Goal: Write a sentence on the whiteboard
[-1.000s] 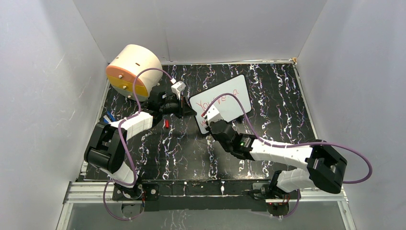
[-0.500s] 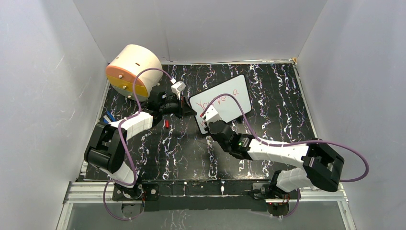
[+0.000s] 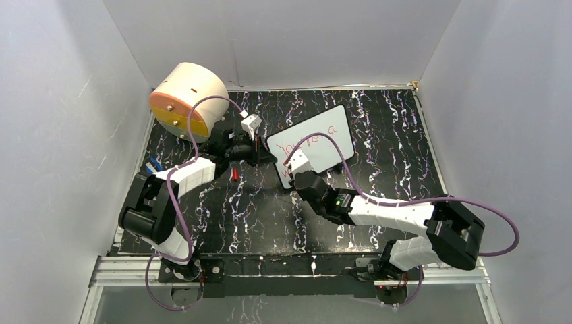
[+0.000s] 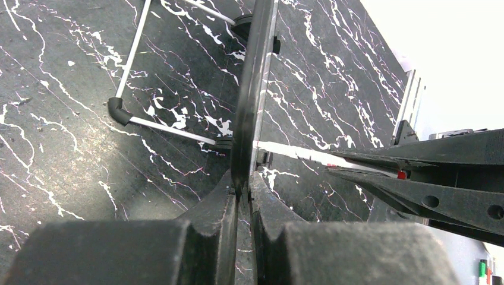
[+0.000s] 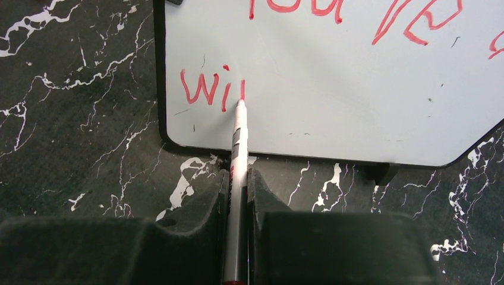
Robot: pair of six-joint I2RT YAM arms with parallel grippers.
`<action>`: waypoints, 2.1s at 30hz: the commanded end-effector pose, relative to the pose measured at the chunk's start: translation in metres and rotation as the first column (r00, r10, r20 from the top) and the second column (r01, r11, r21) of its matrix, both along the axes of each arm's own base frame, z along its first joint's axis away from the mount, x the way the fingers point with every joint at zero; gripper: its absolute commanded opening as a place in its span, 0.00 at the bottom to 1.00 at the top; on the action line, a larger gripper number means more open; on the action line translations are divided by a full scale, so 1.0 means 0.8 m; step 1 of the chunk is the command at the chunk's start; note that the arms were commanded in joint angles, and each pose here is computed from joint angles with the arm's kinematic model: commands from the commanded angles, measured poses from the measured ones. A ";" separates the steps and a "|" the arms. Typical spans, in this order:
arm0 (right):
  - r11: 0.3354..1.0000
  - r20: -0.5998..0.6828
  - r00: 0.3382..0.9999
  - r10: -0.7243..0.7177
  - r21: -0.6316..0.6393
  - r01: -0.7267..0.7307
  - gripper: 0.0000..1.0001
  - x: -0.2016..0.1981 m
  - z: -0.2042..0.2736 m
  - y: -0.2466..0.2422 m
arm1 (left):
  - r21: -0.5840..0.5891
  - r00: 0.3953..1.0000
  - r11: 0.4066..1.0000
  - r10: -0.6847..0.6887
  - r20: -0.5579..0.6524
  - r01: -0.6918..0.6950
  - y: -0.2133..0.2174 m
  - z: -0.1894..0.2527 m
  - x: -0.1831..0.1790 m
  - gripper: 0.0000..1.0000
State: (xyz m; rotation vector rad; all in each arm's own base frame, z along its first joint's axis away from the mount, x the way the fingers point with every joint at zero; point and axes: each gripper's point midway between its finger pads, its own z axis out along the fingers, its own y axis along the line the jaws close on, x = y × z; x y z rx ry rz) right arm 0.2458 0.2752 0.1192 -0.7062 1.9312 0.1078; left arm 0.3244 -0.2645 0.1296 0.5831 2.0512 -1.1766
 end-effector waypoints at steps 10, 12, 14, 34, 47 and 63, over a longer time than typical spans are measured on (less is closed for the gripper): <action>0.999 -0.010 1.000 -0.017 0.033 0.018 0.00 0.002 0.001 0.001 | 0.011 0.999 1.000 -0.014 0.038 0.013 -0.002 0.014 -0.001 0.00; 0.999 0.006 1.000 -0.021 0.039 0.021 0.00 0.005 0.005 0.001 | 0.011 0.999 1.000 -0.015 0.037 0.015 -0.002 0.013 -0.002 0.00; 0.998 0.026 0.999 -0.024 0.051 0.022 0.00 0.008 0.012 0.002 | 0.011 0.999 1.000 -0.015 0.037 0.015 -0.002 0.014 -0.002 0.00; 0.995 0.110 0.993 -0.044 0.089 0.034 0.00 0.025 0.044 0.011 | 0.006 0.999 1.000 -0.024 0.036 0.024 -0.003 0.014 -0.003 0.00; 0.995 0.086 0.993 -0.079 0.065 0.073 0.00 0.025 0.034 -0.006 | 0.010 0.999 1.000 -0.018 0.040 0.017 -0.002 0.015 -0.003 0.00; 0.999 -0.031 0.999 -0.044 0.018 0.044 0.00 0.005 -0.005 -0.009 | 0.010 0.999 1.000 -0.014 0.041 0.014 -0.001 0.015 -0.002 0.00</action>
